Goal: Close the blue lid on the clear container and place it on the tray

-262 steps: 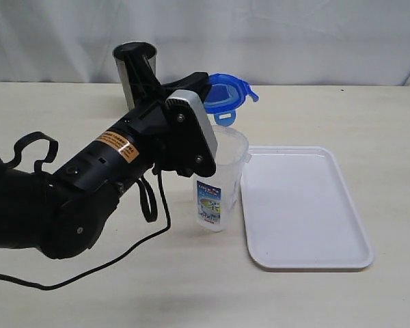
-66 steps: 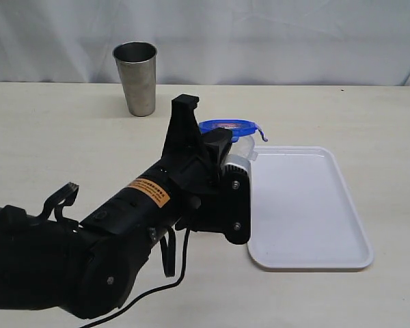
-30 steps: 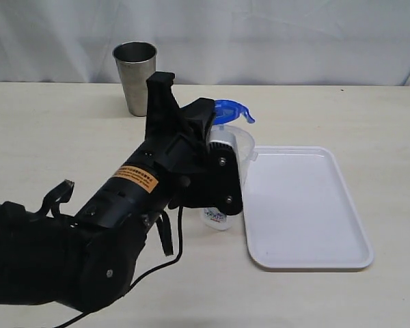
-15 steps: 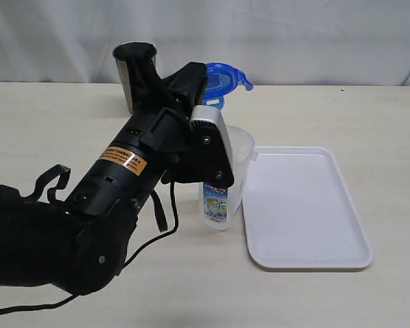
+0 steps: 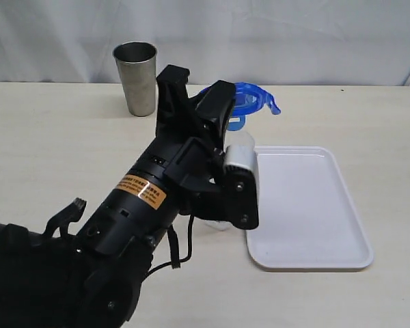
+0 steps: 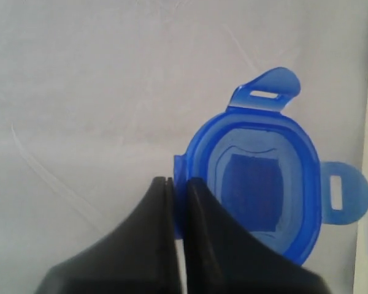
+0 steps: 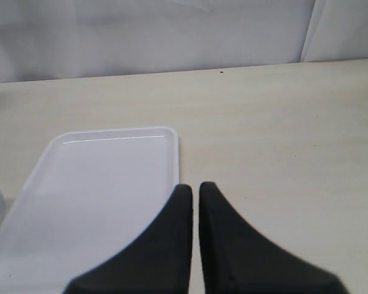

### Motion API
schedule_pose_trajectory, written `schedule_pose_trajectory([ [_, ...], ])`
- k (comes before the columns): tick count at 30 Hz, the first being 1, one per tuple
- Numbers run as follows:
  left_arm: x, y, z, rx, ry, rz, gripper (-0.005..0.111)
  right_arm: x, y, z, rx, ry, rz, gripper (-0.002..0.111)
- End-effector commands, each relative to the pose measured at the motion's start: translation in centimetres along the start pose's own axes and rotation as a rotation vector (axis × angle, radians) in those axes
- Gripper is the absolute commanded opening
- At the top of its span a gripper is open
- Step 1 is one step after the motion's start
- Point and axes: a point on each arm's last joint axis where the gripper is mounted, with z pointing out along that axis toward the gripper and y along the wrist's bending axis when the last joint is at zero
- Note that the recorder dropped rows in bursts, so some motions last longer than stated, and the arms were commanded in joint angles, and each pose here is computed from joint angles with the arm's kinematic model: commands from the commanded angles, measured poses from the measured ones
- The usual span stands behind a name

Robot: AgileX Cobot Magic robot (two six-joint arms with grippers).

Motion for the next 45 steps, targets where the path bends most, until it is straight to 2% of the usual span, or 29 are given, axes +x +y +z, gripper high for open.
schedule_pose_trajectory([
  [1,-0.1,-0.1,-0.5,-0.008,-0.036,0.027,0.000,0.0,0.0,0.0,-0.001,-0.006,-0.002,0.004],
  [5,2.4,0.1,0.8,-0.027,0.023,-0.060,0.000,0.0,0.0,0.0,-0.001,-0.006,-0.002,0.004],
  [11,3.1,0.2,1.2,-0.039,0.024,-0.172,0.000,0.0,0.0,0.0,-0.001,-0.006,-0.002,0.004],
  [17,4.4,0.2,1.5,-0.044,0.070,-0.160,0.000,0.0,0.0,0.0,-0.001,-0.006,-0.002,0.004],
  [23,2.6,-0.2,0.5,-0.017,0.011,-0.050,0.000,0.0,0.0,0.0,-0.001,-0.006,-0.002,0.004],
  [31,2.8,-0.1,0.7,-0.020,0.017,-0.049,0.000,0.0,0.0,0.0,-0.001,-0.006,-0.002,0.004],
  [36,2.5,-0.1,0.7,-0.026,-0.011,-0.088,0.000,0.0,0.0,0.0,-0.001,-0.006,-0.002,0.004],
  [45,4.5,1.0,2.4,-0.080,0.061,-0.139,0.000,0.0,0.0,0.0,-0.001,-0.006,-0.002,0.004],
])
